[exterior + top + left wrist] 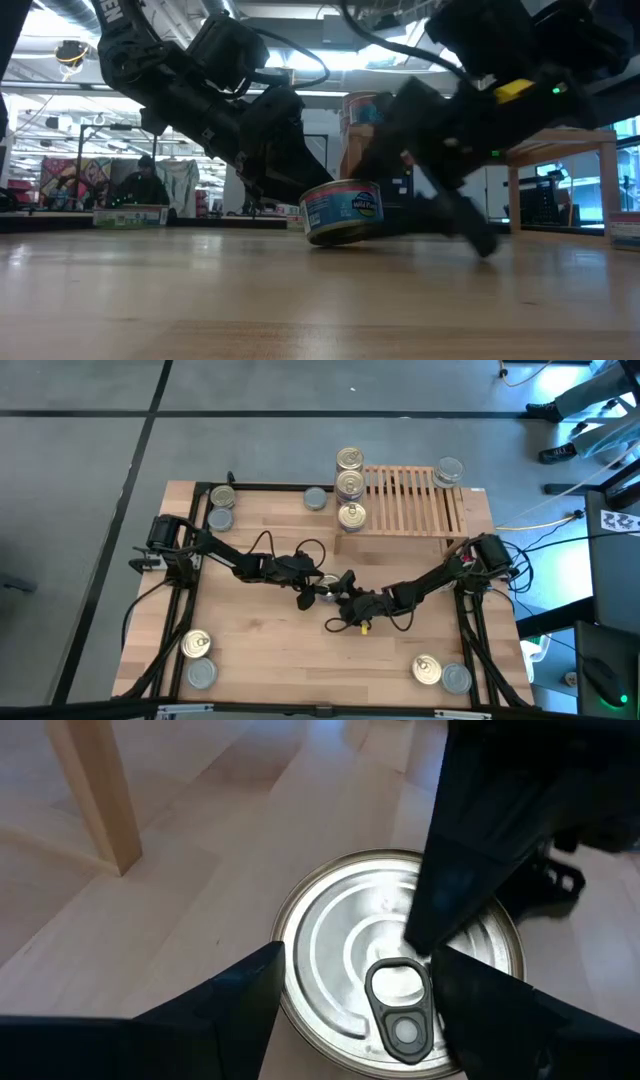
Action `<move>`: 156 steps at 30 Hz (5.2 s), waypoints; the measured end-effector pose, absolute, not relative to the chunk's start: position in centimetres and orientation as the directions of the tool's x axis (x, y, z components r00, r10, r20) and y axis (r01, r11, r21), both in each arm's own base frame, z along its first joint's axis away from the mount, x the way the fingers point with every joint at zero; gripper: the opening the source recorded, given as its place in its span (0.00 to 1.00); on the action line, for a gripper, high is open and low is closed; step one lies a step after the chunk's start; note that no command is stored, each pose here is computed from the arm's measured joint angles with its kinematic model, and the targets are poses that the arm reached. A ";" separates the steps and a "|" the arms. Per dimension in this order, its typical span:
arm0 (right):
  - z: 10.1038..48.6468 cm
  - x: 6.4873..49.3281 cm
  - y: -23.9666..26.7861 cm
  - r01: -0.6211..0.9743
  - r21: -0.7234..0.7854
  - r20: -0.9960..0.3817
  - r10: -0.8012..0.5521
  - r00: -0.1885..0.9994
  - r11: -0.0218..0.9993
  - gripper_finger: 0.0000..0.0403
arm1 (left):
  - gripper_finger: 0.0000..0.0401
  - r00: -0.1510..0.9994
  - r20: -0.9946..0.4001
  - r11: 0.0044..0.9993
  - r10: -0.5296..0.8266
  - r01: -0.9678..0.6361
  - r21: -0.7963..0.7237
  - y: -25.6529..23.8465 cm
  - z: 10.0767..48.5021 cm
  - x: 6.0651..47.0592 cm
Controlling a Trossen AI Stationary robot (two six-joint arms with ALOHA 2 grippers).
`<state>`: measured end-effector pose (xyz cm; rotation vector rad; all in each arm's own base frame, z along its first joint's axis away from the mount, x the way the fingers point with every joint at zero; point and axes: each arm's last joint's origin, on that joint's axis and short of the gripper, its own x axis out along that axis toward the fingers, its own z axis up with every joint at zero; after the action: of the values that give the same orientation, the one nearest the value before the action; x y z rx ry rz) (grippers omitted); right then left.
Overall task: Stack canned seafood by type on shelf
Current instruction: Stack the blue-pink tuna can on top of the blue-pink tuna can on the shelf, then put the blue-pink tuna can on the shelf
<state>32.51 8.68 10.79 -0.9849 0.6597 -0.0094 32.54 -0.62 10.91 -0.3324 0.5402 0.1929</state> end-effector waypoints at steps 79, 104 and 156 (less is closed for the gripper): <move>27.7 28.0 -2.3 0.218 -0.795 -0.247 -0.630 0.736 0.567 0.75 | 0.63 0.739 -0.599 0.895 0.308 -0.439 -0.081 -3.0 14.3 28.3; 28.4 28.3 -2.3 0.406 -0.574 -0.193 -0.600 0.777 0.711 0.72 | 0.63 0.739 -0.599 0.895 0.308 -0.439 -0.081 -3.0 14.3 28.3; 15.2 26.6 11.1 -0.152 -0.177 -0.568 0.025 0.822 0.972 0.72 | 0.63 0.026 -0.993 0.822 -0.118 -0.558 -0.113 -16.0 20.4 21.5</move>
<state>26.64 11.06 15.20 -0.2191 0.5992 0.0946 21.45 -15.97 20.42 -0.5616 1.5278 0.3686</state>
